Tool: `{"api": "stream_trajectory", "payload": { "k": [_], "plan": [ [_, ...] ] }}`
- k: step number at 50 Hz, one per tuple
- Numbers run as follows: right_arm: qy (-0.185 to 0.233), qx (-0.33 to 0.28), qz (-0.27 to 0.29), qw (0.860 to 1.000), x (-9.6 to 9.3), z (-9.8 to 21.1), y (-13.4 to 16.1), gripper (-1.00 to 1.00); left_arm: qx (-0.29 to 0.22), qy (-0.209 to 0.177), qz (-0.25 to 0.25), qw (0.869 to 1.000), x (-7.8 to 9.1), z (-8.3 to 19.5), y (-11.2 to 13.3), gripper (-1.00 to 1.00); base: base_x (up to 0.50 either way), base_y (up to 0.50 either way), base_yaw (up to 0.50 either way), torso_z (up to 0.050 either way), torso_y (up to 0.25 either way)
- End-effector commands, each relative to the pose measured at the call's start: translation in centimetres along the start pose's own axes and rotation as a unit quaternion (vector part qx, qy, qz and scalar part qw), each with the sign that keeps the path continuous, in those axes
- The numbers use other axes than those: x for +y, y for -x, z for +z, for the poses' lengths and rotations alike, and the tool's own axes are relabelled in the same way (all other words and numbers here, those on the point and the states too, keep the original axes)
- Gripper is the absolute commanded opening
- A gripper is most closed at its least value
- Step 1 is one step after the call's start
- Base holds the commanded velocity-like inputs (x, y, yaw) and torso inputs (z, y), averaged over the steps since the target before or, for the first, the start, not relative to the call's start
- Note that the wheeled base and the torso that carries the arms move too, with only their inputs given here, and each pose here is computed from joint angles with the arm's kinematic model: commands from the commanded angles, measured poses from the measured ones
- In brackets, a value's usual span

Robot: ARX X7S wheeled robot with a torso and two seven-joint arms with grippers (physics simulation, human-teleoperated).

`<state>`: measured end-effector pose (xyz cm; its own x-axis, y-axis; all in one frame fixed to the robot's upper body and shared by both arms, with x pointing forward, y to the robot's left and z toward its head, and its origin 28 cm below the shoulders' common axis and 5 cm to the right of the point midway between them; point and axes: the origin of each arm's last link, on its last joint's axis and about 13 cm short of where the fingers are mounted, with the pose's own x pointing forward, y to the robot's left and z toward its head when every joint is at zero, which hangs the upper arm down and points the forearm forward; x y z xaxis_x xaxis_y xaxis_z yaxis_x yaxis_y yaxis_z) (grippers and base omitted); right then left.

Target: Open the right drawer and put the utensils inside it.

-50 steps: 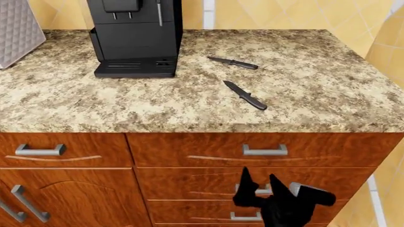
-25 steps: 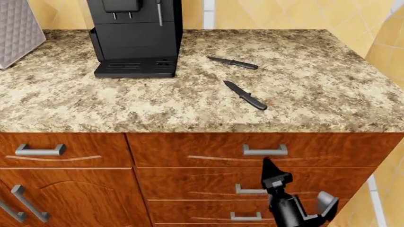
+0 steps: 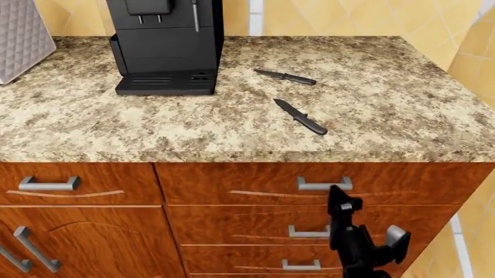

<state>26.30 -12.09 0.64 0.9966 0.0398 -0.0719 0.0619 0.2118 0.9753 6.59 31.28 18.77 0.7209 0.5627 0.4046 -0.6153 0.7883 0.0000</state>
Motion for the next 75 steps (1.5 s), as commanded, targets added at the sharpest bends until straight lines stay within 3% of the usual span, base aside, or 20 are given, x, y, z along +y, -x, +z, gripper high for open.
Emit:
{"api": "stream_trajectory", "payload": {
  "k": [1, 17, 28, 29, 47, 54, 68, 72, 75],
  "plan": [
    [-0.007, 0.021, -0.021, 1.000, -0.4, 0.1, -2.5, 1.00, 0.000, 0.001, -0.002, 1.000, -0.2, -0.1, 0.0, 1.00, 0.00, 0.00, 0.00, 0.000, 0.000],
    [0.023, 0.092, -0.020, 0.995, -0.3, -0.6, -5.3, 1.00, 0.002, 0.001, -0.004, 1.000, -0.3, -0.3, 0.0, 1.00, 0.00, 0.00, 0.00, 0.000, 0.000],
    [0.029, 0.091, -0.032, 0.995, -0.5, -0.3, -6.1, 1.00, 0.003, 0.001, -0.004, 1.000, -0.3, -0.3, -0.1, 1.00, 0.00, 0.00, 0.00, 0.000, 0.000],
    [0.029, 0.091, -0.032, 0.995, -0.5, -0.3, -6.1, -1.00, 0.003, 0.001, -0.003, 1.000, -0.3, -0.3, -0.1, 1.00, 0.00, 0.00, 0.00, 0.000, 0.000],
    [0.038, 0.090, -0.021, 0.995, -0.3, -0.1, -4.9, -1.00, 0.004, 0.000, -0.001, 1.000, -0.2, -0.4, 0.0, 1.00, 0.00, 0.00, 0.00, 0.000, 0.000],
    [0.064, 0.088, -0.010, 0.994, 0.0, 0.7, -1.1, -1.00, 0.005, -0.001, -0.003, 1.000, -0.4, -0.4, -0.1, 1.00, 0.00, 0.00, 0.00, 0.000, 0.000],
    [0.096, 0.068, 0.020, 0.993, -2.3, 1.6, 6.0, -1.00, 0.001, -0.003, -0.005, 1.000, -0.5, -0.1, -0.1, 1.00, 0.00, 0.00, 0.00, 0.000, 0.000],
    [0.139, 0.070, 0.073, 0.985, -2.2, 1.7, 8.1, -1.00, -0.001, -0.004, -0.006, 1.000, -0.7, 0.0, -0.2, 1.00, 0.00, 0.00, 0.00, 0.000, 0.000],
    [0.144, 0.082, 0.122, 0.979, -1.9, 1.3, 9.6, -1.00, 0.000, -0.004, -0.008, 1.000, -0.9, -0.1, -0.3, 1.00, 0.00, 0.00, 0.00, 0.000, 0.005]
  ]
}}
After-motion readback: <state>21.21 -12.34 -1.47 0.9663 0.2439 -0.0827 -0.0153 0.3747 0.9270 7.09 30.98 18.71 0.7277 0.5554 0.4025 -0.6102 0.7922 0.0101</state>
